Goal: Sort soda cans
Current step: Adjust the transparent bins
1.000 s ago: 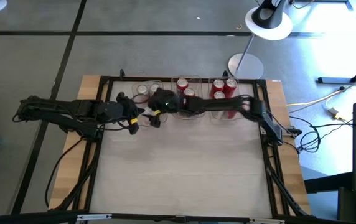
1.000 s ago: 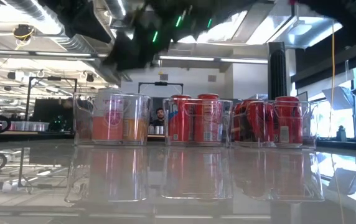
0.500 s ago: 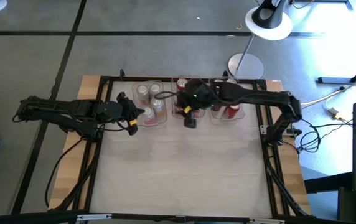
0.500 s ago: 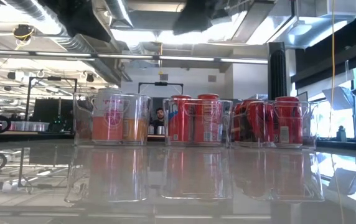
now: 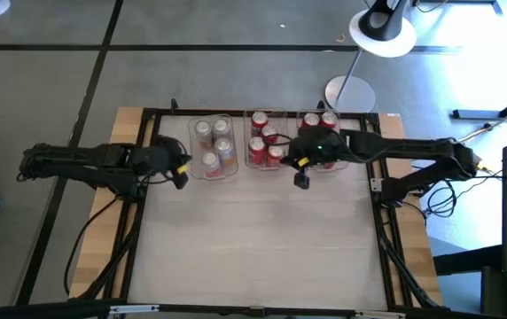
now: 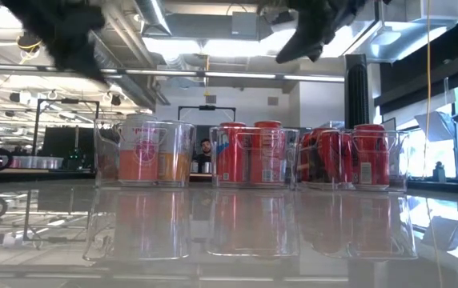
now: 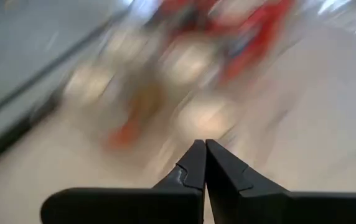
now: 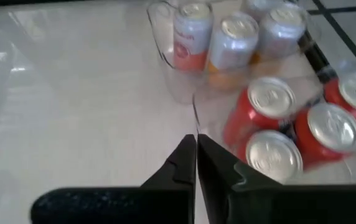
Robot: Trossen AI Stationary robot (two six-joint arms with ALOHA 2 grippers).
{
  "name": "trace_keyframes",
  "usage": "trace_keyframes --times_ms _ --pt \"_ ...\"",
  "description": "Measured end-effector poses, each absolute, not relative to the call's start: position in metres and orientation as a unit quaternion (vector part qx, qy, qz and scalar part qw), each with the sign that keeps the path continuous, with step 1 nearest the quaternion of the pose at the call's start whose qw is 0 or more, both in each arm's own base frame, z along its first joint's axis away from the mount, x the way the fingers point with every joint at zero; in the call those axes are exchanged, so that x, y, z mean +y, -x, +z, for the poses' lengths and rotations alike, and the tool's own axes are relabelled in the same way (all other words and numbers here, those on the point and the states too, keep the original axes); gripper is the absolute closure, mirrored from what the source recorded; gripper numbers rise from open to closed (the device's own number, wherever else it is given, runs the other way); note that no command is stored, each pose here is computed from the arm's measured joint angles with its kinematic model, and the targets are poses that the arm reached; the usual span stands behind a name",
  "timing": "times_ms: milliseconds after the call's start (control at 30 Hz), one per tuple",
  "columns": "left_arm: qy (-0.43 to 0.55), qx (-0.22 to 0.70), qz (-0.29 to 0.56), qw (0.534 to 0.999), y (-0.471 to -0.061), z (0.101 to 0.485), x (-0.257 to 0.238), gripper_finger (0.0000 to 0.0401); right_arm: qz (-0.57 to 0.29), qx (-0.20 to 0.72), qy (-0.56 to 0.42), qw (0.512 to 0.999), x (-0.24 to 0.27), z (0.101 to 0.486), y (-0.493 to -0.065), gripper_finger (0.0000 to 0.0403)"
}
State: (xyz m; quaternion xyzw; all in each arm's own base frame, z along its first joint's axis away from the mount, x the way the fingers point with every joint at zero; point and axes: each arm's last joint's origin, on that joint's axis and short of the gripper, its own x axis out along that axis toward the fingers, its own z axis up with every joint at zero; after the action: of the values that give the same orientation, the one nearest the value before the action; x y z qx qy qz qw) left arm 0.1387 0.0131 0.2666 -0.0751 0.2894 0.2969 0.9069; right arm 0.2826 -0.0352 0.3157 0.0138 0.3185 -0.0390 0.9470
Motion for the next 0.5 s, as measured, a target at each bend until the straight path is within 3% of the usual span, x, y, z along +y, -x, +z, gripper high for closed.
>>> trace_keyframes --times_ms 200,500 --pt "0.156 0.392 0.394 0.816 -0.121 0.246 0.029 0.0401 -0.047 0.308 -0.016 0.950 -0.037 0.306 -0.269 0.0384" --pt "0.141 0.478 0.416 0.761 -0.137 0.222 0.062 0.0401 -0.035 0.317 0.013 0.948 -0.037 0.300 -0.272 0.0384"
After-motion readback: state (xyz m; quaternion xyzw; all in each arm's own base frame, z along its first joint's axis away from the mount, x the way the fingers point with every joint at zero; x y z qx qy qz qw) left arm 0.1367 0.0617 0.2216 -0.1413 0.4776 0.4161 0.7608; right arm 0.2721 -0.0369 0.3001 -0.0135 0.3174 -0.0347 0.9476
